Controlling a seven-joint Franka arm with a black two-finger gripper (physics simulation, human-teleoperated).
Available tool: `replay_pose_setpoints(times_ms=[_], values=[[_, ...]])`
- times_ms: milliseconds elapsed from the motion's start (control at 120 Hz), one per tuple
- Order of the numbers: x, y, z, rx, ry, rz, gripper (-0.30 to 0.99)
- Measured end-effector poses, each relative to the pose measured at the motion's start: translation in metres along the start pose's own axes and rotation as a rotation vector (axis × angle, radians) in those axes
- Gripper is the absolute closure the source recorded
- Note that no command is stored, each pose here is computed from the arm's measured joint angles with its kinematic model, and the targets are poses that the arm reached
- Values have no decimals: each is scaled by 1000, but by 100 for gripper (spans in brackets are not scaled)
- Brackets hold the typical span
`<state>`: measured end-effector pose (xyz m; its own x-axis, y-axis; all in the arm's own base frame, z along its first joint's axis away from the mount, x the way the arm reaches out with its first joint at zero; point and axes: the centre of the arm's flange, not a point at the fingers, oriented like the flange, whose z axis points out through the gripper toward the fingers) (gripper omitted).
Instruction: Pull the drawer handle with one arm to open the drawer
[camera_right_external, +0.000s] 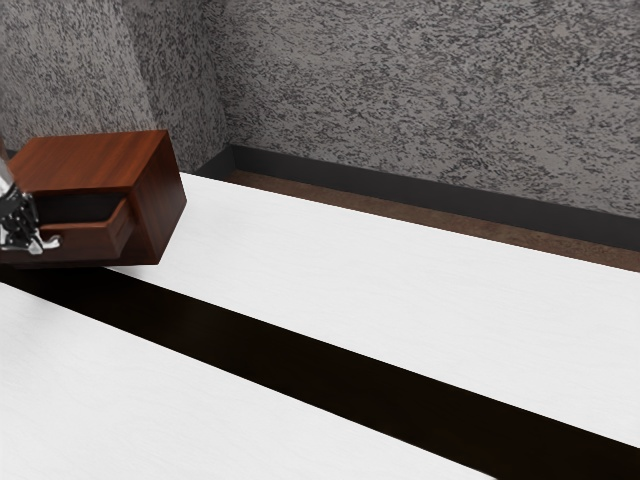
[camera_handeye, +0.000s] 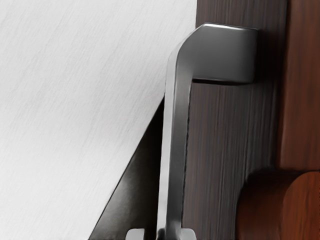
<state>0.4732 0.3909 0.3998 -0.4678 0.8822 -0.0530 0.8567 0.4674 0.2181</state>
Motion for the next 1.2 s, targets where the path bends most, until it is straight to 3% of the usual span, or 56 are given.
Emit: replay_pose_setpoints(times_ms=[1200], values=[[3, -56, -19, -2, -45, -30, 73]])
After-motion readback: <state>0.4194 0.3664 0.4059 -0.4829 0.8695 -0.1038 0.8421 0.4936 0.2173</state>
